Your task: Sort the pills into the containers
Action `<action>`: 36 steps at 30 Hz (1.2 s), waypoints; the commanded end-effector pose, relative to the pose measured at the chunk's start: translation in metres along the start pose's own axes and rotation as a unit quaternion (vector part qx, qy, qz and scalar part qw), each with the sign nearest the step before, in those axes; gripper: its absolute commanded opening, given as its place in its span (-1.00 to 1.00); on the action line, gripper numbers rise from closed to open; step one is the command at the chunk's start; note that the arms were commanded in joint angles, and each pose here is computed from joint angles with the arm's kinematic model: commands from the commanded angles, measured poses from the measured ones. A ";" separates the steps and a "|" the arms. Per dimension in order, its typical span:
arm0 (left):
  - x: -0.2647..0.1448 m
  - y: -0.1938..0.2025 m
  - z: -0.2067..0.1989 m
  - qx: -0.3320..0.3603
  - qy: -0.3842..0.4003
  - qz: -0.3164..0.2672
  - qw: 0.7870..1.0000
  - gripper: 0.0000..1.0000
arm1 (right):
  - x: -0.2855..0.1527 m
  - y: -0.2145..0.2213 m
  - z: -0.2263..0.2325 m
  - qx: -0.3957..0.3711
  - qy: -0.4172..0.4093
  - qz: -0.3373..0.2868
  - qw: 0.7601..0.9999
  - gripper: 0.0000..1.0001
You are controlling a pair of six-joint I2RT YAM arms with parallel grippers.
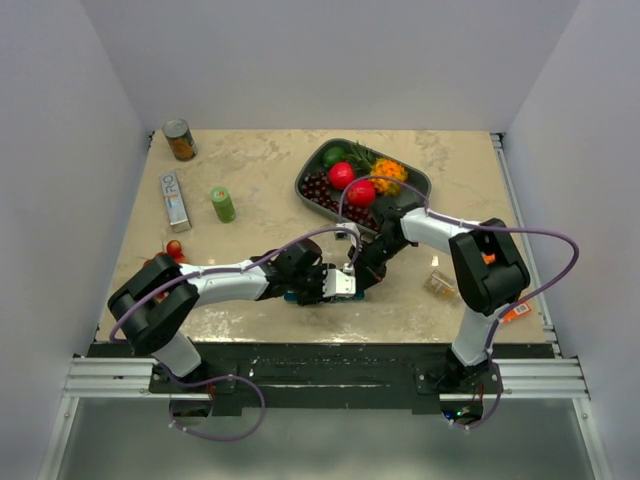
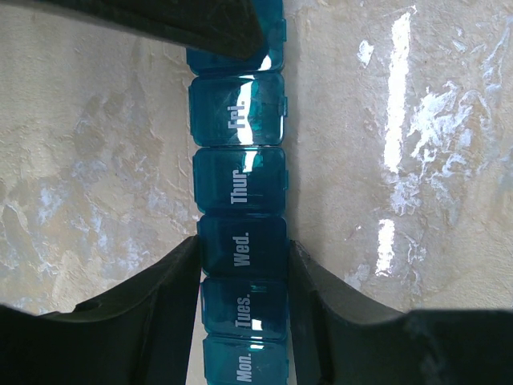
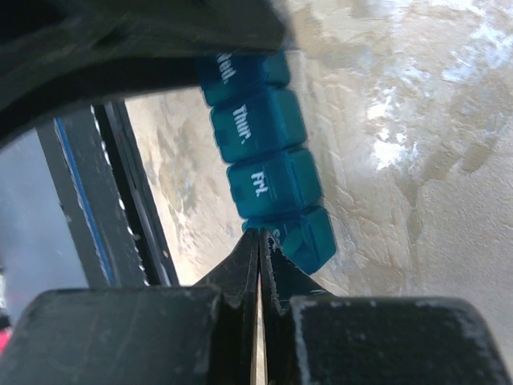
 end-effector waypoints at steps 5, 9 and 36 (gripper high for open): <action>0.002 0.004 0.006 -0.028 -0.022 0.032 0.999 -0.47 | -0.051 -0.013 0.034 -0.140 -0.051 -0.077 0.986 -0.44; -0.009 -0.010 0.015 -0.037 -0.052 0.006 0.998 0.42 | -0.077 -0.013 0.030 -0.134 0.016 -0.124 0.983 -0.01; -0.270 -0.075 0.033 -0.342 -0.333 -0.269 0.836 0.99 | -0.301 -0.010 0.123 0.040 0.419 -0.479 0.770 0.98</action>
Point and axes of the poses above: each gripper's point midway between its finger pads, its own x axis out along the fingers, its own z axis along the line the jaws close on, y = z × x, the point moved 7 cm from there along -x, back along the fingers, and after that the axes turned 10 degrees about x, right-handed, at the moved point
